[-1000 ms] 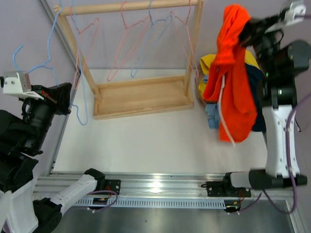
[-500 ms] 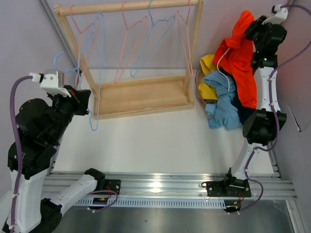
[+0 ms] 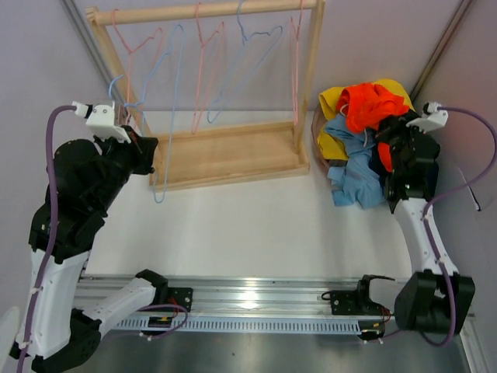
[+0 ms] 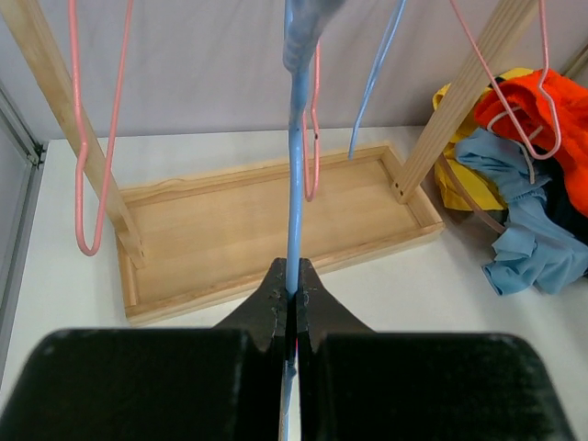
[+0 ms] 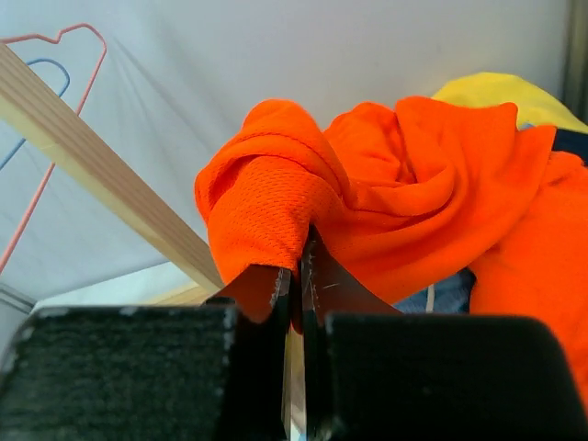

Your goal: Remove the shorts from the hanger

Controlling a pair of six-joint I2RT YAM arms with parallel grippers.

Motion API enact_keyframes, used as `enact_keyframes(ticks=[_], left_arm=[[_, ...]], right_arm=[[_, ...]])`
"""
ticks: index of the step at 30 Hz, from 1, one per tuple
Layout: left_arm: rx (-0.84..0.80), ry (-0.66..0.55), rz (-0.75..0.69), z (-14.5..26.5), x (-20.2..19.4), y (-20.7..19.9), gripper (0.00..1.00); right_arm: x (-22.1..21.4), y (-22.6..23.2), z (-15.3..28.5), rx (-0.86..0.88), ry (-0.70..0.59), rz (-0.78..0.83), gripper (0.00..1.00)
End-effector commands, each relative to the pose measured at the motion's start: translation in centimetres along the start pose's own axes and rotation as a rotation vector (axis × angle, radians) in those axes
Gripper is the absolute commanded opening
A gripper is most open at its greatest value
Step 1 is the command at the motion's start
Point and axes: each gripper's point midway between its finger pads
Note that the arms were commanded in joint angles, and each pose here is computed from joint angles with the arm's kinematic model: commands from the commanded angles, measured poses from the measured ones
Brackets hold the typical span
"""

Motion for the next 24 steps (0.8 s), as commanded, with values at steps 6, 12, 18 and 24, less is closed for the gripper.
enact_keyframes(ticks=[6,12,18,24], left_arm=[[0.03,0.031,-0.025,-1.8,-0.4,0.3,0.0],[0.082,0.055,-0.054,-3.8,0.3,0.9,0.0],[0.19,0.072,-0.12,-5.7,2.1,2.6,0.0],[0.229,0.063,-0.077,-11.7,2.5,3.2,0.0]], right_arm=[[-5.3,-5.0,5.2,-0.259,0.144,-0.017,0.83],[-8.5,-5.4,5.7,-0.282,0.286,0.009,1.0],[-8.2,-4.0,6.9,-0.231,0.285,0.023,1.0],[-8.2,-1.8,7.8,-0.143,0.3,-0.041,0.99]])
Point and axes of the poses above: each gripper's point midway between its finger pads, its own z axis back along the fingers, its own y axis along the line the jaws close on, x = y × z, and after that the axes turned 7 degrees about -z, right-handed
